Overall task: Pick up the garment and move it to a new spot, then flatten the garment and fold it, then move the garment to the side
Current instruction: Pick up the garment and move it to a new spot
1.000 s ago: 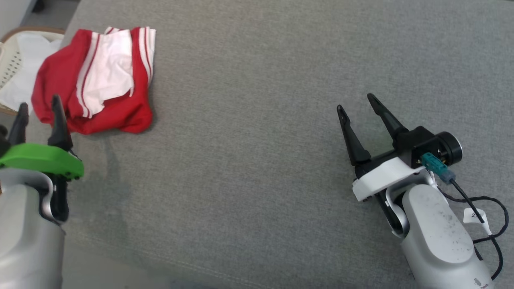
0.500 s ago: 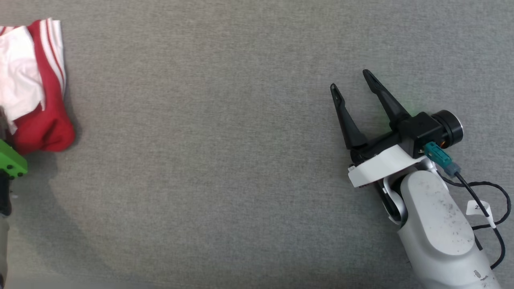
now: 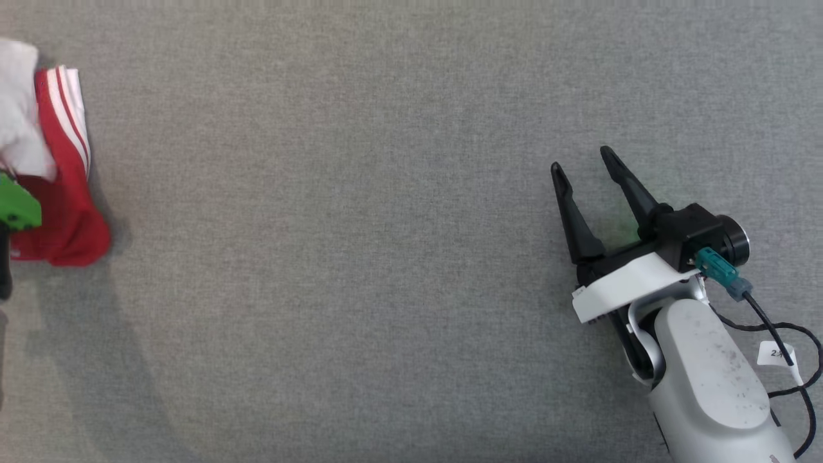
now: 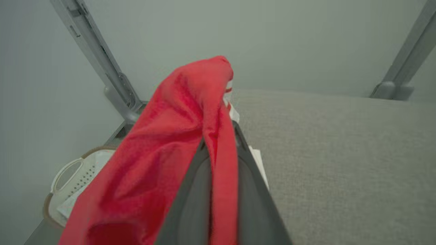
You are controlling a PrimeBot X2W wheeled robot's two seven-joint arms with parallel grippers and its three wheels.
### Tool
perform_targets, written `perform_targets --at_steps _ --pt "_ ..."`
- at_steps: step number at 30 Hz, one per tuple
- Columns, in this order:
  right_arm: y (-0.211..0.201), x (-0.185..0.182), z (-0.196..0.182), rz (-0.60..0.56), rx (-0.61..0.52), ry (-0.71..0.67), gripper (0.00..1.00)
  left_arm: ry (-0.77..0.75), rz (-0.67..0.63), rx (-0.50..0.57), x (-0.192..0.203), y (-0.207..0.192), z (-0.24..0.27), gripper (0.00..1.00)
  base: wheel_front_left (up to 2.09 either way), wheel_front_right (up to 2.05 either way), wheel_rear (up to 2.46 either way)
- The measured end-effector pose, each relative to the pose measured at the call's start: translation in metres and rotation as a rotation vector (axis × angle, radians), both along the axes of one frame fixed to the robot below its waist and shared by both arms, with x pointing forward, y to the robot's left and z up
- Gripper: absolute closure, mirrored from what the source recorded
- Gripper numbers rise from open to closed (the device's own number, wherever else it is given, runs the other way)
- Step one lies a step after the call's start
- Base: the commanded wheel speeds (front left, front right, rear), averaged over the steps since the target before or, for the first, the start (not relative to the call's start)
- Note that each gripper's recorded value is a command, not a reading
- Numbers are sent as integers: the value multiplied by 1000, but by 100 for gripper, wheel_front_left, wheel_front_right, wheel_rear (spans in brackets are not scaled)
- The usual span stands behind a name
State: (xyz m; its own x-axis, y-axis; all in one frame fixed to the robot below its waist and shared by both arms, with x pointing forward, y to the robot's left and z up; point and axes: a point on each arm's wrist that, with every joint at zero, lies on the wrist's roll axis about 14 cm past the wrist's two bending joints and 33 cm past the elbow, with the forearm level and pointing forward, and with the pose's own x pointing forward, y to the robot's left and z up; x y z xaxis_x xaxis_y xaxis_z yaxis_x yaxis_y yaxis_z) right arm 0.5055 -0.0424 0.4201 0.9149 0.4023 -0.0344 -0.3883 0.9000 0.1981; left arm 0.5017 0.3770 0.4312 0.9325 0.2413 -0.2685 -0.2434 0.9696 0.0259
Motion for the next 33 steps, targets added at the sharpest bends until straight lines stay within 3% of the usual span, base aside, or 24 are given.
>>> perform_targets --at_steps 6,13,25,30,31,32,33 --pt "-7 -14 21 -17 19 -19 0 -273 -179 -5 30 -62 85 100 0 0 0" --pt "-37 -35 35 -90 25 -21 0 -450 -452 -126 37 -183 131 100 0 0 0" --pt "-111 -73 53 -284 15 -34 0 -376 -928 -390 0 -407 111 100 0 0 0" --pt "-142 -92 56 -371 0 -30 0 -308 -1088 -452 -29 -475 98 100 0 0 0" --pt "-148 -96 56 -388 -4 -30 0 -289 -1117 -462 -36 -487 94 93 0 0 0" --pt "-154 -100 56 -406 -8 -28 0 -273 -1140 -468 -41 -496 90 53 0 0 0" --pt "-159 -103 56 -419 -11 -26 0 -261 -1152 -475 -44 -502 87 0 0 0 0"
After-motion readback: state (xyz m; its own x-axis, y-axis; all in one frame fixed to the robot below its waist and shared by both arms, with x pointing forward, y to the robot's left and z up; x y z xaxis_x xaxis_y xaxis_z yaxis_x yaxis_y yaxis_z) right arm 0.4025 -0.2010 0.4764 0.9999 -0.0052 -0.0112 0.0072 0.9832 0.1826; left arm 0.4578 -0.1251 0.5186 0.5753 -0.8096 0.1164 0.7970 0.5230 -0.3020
